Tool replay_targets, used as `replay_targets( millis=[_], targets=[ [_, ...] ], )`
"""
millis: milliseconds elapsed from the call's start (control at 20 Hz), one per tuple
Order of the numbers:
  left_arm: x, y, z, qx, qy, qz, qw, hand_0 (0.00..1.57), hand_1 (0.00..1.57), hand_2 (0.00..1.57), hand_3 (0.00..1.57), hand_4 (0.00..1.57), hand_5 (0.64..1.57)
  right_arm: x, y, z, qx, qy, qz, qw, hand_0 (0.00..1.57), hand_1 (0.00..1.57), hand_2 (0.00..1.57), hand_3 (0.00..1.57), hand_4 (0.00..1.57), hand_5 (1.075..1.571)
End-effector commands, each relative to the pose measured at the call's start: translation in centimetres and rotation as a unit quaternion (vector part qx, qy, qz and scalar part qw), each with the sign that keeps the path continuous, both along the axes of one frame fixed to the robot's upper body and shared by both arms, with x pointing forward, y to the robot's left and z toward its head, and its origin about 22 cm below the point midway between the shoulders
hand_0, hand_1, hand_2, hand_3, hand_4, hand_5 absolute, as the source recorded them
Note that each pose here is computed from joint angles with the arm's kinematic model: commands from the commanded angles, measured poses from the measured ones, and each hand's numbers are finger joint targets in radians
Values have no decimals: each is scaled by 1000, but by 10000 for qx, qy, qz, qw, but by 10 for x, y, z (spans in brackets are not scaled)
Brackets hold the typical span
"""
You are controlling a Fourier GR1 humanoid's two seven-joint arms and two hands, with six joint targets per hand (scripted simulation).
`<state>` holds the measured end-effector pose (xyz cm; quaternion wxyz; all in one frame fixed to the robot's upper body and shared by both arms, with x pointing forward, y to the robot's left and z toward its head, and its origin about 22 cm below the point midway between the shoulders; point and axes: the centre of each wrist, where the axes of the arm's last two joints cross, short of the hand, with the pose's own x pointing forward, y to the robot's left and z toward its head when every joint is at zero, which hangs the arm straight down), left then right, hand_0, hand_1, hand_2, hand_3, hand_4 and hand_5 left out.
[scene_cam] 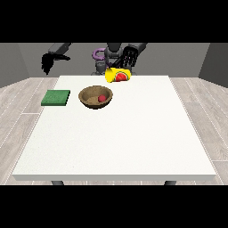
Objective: Pick the cup and pour the ball into the bowl, then pick the bowl and place it on the pad
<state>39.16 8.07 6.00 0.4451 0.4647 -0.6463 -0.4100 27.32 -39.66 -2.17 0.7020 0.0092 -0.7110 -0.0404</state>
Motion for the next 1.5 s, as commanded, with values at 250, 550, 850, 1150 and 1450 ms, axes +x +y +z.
replay_targets(
  millis=[250, 550, 850, 1150, 1450],
  targets=[
    [-29, 39, -6, -4292, 247, -89, 9028, 0, 0, 0, 0, 0, 1556, 44, 64, 19, 183, -558, 33, 9983, 0, 0, 0, 0, 293, 1570],
    [-52, 47, -15, -5057, 443, -1625, 8461, 0, 0, 0, 0, 0, 1565, 53, 105, 4, 320, -544, -694, 9956, 0, 0, 0, 0, 295, 1570],
    [-49, 107, -28, -5036, 295, -1707, 8464, 0, 0, 0, 0, 0, 1564, 69, 113, 9, 399, -576, -854, 9939, 0, 0, 0, 0, 315, 1569],
    [-56, 132, -20, -5050, 556, -1663, 8451, 0, 0, 0, 0, 0, 1564, 70, 102, -17, 349, -301, -892, 9949, 0, 0, 0, 0, 244, 1566],
    [-49, 129, -2, -5087, 300, -1579, 8458, 0, 0, 0, 0, 0, 1566, 81, 115, -24, 314, -304, -758, 9962, 0, 0, 0, 0, 116, 1563]
  ],
)
